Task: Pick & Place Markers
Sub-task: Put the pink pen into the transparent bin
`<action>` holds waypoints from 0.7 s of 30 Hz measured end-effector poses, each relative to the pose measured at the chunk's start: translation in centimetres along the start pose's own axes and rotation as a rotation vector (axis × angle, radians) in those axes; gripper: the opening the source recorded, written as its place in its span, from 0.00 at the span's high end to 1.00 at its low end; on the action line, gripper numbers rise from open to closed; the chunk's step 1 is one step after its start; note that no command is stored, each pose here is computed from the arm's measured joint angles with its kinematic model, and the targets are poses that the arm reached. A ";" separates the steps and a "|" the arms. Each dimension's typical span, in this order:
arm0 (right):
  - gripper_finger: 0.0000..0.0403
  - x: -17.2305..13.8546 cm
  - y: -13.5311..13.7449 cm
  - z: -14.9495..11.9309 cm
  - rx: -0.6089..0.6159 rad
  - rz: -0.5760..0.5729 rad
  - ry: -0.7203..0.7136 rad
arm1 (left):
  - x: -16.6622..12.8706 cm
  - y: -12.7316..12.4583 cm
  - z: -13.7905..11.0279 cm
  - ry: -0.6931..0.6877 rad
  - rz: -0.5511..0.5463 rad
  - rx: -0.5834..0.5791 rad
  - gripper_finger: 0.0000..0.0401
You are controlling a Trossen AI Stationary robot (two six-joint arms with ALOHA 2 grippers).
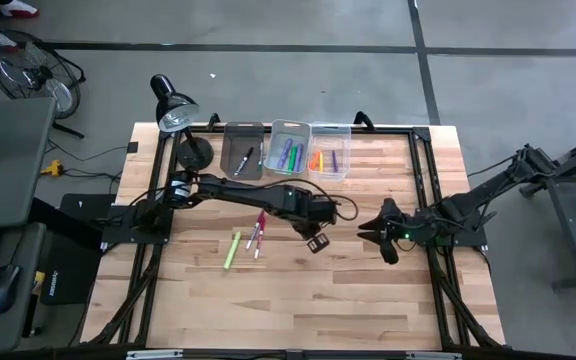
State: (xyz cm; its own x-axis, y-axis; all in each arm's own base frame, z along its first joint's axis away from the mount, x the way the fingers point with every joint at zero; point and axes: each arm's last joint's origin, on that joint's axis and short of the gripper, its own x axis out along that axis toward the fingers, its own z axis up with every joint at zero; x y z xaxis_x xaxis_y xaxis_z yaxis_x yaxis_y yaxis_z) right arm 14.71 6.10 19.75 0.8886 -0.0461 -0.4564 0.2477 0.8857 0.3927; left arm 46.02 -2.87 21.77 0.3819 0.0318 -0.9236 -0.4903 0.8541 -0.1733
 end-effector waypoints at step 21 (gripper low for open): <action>0.66 -0.2 0.5 1.1 -0.116 0.014 -0.132 | -5.4 -2.7 4.5 -0.331 -0.198 0.084 0.85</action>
State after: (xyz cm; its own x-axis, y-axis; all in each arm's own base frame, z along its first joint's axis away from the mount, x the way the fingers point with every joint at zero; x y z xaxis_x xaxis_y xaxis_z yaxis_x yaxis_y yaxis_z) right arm 15.06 6.04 20.96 0.9364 -0.0865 -0.3400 0.1953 0.9336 0.3004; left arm 48.81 -3.05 28.74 0.7016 0.0161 -0.7124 -0.3212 0.8996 -0.2960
